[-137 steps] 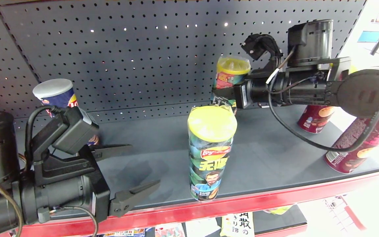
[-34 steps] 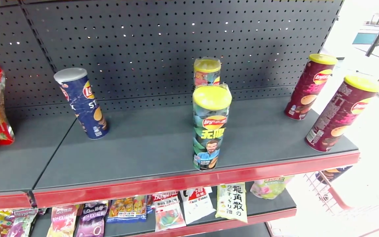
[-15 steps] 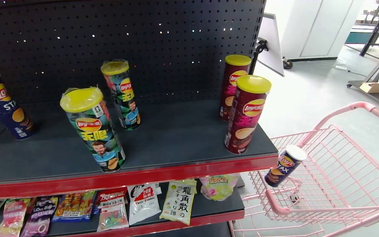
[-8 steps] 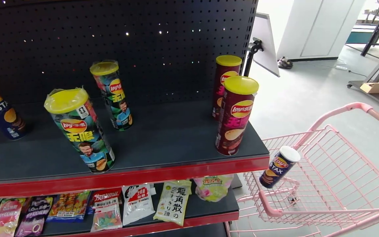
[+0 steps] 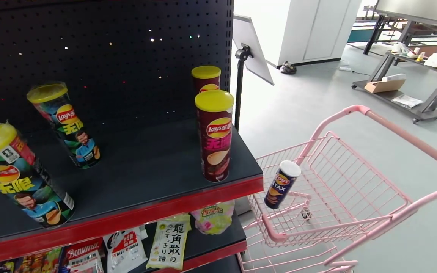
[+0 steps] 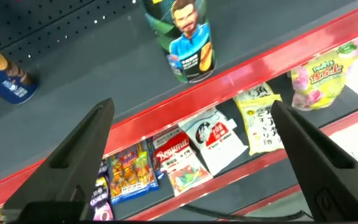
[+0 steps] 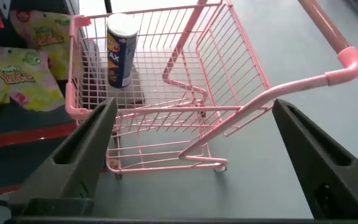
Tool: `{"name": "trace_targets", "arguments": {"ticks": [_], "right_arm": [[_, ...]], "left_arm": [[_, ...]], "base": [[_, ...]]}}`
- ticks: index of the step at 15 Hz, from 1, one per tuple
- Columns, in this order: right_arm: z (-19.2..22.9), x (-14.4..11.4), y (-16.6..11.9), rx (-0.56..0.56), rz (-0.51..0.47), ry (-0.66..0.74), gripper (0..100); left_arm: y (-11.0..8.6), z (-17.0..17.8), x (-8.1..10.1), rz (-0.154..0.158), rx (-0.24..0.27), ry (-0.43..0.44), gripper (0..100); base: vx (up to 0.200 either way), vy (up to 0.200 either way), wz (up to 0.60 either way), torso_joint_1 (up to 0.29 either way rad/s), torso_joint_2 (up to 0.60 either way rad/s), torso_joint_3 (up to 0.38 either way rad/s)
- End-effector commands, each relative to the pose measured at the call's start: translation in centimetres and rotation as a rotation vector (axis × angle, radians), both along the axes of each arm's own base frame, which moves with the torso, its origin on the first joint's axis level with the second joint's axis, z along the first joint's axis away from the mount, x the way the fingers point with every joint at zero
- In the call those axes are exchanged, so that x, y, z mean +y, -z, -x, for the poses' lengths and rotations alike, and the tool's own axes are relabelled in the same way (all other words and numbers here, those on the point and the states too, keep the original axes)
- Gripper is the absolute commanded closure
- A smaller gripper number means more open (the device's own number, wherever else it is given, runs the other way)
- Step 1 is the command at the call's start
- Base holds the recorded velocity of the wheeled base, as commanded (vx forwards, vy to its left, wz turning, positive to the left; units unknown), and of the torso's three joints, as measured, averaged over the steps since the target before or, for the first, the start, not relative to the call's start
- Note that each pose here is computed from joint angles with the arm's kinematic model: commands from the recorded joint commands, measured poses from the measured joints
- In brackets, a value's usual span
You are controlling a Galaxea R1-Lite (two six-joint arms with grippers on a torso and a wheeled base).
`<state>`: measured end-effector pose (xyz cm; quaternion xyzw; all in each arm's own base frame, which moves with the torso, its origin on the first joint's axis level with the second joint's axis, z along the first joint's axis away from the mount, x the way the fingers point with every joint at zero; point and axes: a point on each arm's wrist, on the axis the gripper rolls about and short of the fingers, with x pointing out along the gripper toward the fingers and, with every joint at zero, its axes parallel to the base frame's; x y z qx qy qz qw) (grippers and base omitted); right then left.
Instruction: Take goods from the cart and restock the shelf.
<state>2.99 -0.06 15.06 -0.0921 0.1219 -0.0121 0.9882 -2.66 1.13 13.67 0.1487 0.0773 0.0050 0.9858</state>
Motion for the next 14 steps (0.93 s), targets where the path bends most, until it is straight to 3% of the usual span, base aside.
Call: {"name": "trace_targets", "arguments": {"ticks": [1, 5, 14], "right_arm": [[0.0, 0.0, 0.3, 0.009, 0.002, 0.003, 0], [0.1, 0.0, 0.6, 0.014, 0.008, 0.003, 0], [0.5, 0.0, 1.4, 0.016, 0.01, 0.004, 0]], "left_arm": [[0.0, 0.0, 0.0, 0.0, 0.0, 0.003, 0], [0.1, 0.3, 0.0, 0.007, -0.019, 0.026, 0], [0.0, 0.8, -0.1, 0.026, -0.055, 0.128, 0]], "base": [[0.0, 0.0, 0.0, 0.0, 0.0, 0.0], [0.0, 0.0, 0.0, -0.015, 0.03, 0.02], [0.0, 0.0, 0.0, -0.137, 0.36, 0.219]]}}
